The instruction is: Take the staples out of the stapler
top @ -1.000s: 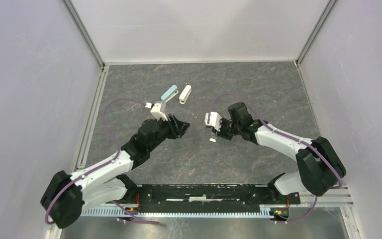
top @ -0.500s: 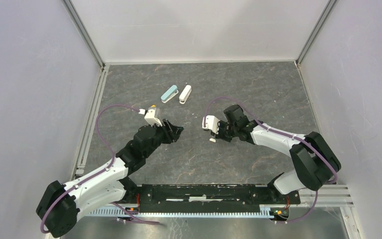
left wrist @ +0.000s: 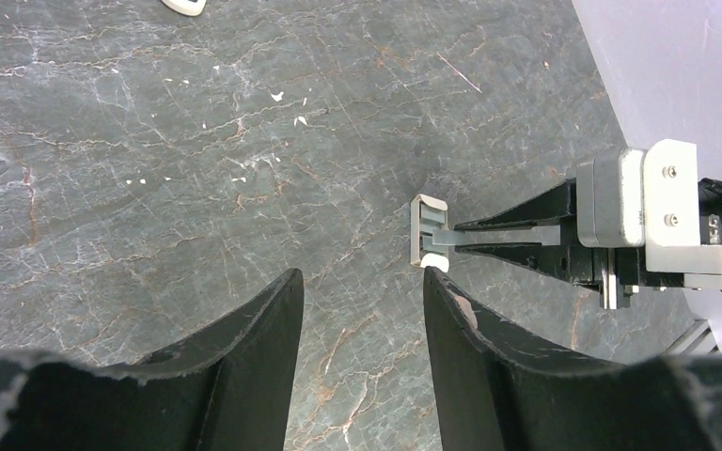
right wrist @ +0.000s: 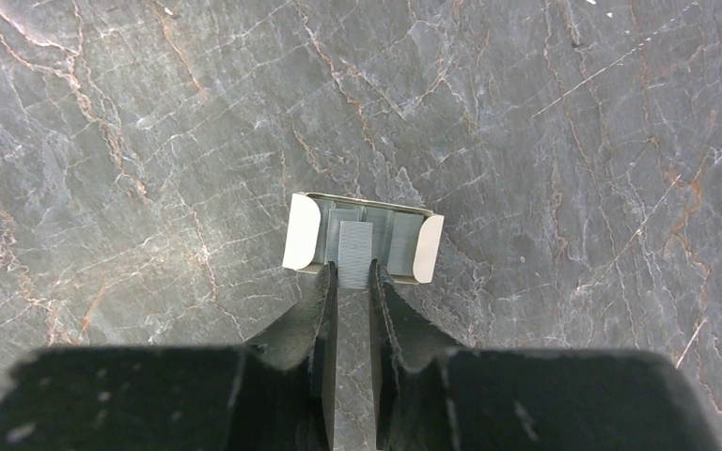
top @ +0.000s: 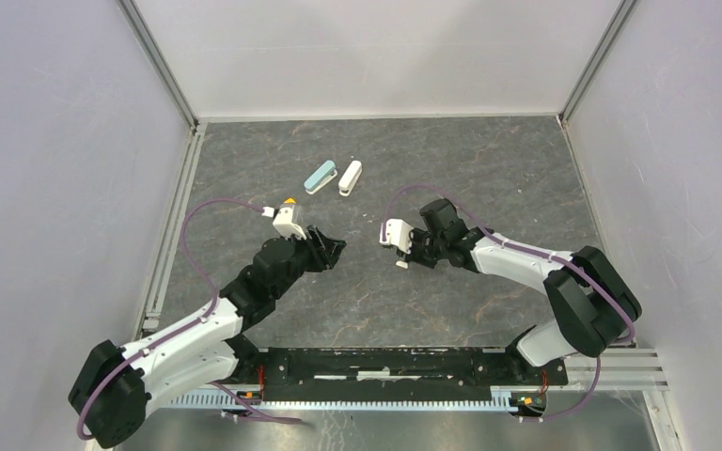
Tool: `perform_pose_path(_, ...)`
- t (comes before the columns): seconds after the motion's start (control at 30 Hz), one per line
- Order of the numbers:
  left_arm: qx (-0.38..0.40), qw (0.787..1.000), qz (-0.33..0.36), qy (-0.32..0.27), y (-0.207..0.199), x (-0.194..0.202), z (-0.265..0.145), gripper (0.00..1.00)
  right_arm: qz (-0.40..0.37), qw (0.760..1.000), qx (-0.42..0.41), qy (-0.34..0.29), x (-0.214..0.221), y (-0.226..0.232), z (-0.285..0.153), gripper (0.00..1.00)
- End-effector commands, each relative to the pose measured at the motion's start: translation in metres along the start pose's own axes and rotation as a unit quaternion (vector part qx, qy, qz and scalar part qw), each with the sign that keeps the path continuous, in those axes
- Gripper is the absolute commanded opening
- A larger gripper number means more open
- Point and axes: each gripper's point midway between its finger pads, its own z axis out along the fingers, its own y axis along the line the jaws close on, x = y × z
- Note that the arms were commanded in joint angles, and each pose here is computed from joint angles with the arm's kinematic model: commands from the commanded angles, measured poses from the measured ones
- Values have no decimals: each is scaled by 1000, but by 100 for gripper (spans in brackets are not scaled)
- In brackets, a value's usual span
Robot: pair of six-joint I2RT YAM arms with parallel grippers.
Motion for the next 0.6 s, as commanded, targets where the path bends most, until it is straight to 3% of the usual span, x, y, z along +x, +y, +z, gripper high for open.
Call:
perform_pose_path(0.0,3,1000,1,-21,-1,-9,2,57,-11,999,28,-24,-21,-19,0,15)
perform_pose_path(0.57,7,1000,-8,-20,-2,-5,5,57,-11,999,42,-15,-16,-24,3,15)
